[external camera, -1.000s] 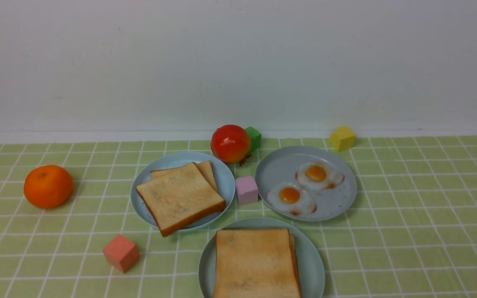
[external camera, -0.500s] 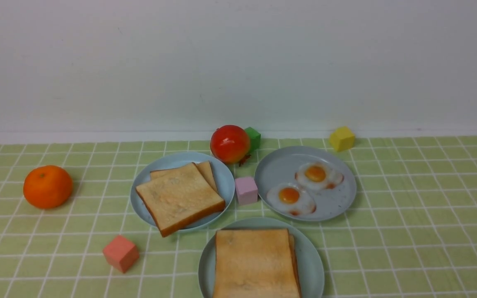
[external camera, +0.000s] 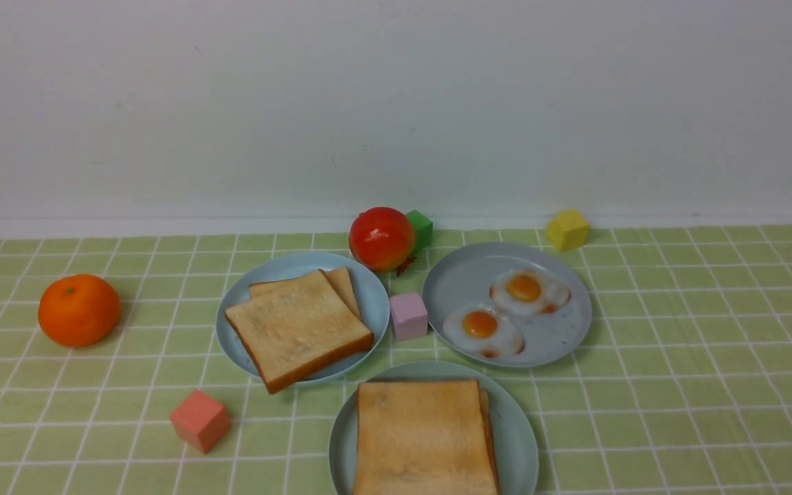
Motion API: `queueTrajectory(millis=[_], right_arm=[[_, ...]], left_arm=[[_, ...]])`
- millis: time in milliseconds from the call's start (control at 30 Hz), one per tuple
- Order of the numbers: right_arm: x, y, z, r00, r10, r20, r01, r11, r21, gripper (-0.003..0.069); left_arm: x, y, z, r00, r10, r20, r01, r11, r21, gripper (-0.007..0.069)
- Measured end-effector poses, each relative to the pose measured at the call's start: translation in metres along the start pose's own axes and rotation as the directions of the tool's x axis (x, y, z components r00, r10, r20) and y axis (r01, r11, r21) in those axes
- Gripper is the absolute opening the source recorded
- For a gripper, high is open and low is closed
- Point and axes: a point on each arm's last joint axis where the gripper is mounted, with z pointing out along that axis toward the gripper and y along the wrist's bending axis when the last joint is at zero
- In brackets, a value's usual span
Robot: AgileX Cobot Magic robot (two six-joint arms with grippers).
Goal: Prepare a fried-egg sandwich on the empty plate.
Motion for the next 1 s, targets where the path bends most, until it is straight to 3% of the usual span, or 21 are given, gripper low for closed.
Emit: queueTrajectory(millis=[600,733,833,1000], right_arm=[[0.000,0.000,0.000,1.000,0.000,0.000,0.000,1.000,0.000,0.0204],[0.000,-0.001,0.000,0.999,-0.054,-0.003,0.054,0.998,0.016,0.0208],[0.002,-0.006,0.000,0.995,-0.097,-0.024,0.099,0.993,0.071,0.0211],[0.010,-0.019,-0.005,0.991,-0.073,-0.108,0.101,0.956,0.277,0.0216]], left_arm=[[0.000,0.000,0.000,1.000,0.002,0.000,-0.002,1.000,0.000,0.0005],[0.000,0.000,0.000,1.000,0.002,0.000,-0.002,1.000,0.000,0.0005],[0.000,0.000,0.000,1.000,0.002,0.000,-0.002,1.000,0.000,0.0005],[0.000,0.000,0.000,1.000,0.002,0.000,-0.002,1.000,0.000,0.0006]])
